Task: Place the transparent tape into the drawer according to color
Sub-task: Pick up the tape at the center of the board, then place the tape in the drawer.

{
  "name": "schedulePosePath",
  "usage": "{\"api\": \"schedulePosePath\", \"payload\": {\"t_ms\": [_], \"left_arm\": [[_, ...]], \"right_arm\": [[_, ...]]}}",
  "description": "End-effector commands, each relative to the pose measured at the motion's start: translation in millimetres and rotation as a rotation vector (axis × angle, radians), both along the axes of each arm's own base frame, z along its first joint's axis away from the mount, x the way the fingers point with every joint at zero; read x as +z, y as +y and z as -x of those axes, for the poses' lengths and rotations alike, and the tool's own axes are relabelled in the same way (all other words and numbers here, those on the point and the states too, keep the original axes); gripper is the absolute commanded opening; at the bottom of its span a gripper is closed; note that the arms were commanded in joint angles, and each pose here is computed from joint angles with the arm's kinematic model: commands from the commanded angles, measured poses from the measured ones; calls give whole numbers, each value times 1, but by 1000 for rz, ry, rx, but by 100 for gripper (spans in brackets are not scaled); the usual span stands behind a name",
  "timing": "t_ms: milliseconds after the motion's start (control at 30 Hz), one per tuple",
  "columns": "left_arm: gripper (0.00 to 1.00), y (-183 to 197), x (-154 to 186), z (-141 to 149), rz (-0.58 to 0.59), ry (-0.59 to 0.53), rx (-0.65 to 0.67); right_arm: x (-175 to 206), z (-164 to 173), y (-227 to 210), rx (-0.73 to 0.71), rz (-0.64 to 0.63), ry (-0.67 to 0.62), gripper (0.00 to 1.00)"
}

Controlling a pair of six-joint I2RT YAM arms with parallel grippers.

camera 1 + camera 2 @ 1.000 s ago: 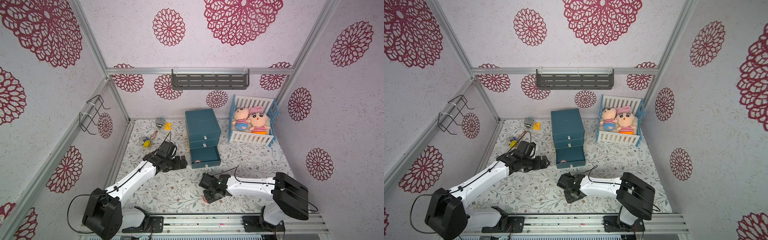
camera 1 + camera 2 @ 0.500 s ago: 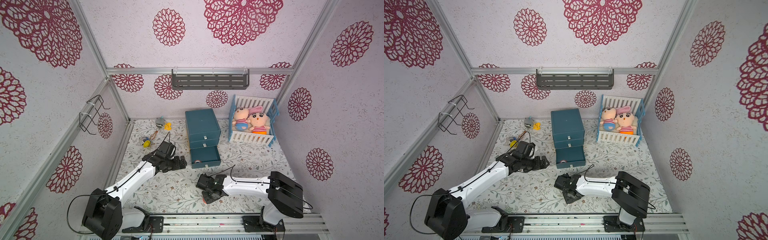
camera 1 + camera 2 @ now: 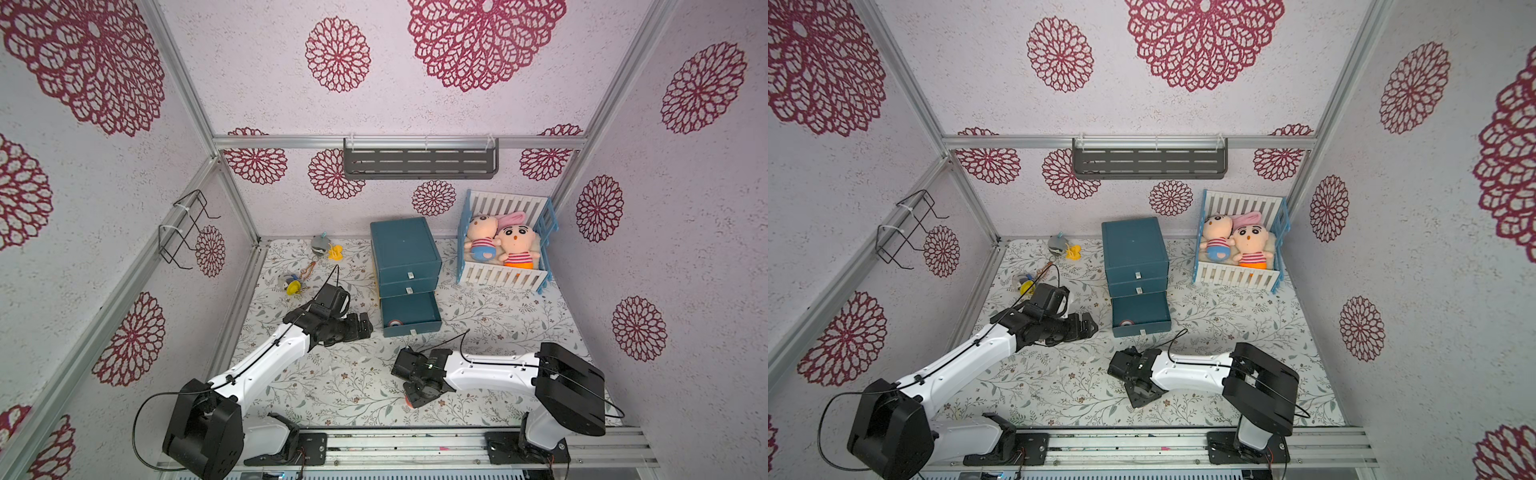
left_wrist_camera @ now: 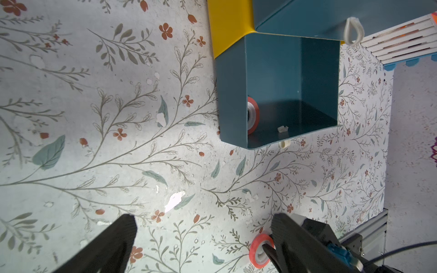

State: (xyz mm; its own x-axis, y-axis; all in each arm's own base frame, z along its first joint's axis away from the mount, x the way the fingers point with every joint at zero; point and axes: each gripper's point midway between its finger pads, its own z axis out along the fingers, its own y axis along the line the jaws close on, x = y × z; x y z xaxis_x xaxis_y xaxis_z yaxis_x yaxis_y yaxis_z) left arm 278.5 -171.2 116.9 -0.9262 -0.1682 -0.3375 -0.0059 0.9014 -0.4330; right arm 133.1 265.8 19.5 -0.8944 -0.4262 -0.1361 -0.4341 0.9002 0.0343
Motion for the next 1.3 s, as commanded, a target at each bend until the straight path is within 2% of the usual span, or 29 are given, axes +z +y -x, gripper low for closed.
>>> {"api": "schedulePosePath", "payload": {"t_ms": [0,633,1267], "left_arm": [[97,3,5,-3,8,-25,-3],[97,4,11,-6,18,-34,5],[97,6,16,-6,20,-38,13]], "right_arm": [[3,-8,2,-8,3,-42,0],[52,-48,-8,-154,-144,-151,0],[108,-142,-43,-327,-263,-348,0]]}}
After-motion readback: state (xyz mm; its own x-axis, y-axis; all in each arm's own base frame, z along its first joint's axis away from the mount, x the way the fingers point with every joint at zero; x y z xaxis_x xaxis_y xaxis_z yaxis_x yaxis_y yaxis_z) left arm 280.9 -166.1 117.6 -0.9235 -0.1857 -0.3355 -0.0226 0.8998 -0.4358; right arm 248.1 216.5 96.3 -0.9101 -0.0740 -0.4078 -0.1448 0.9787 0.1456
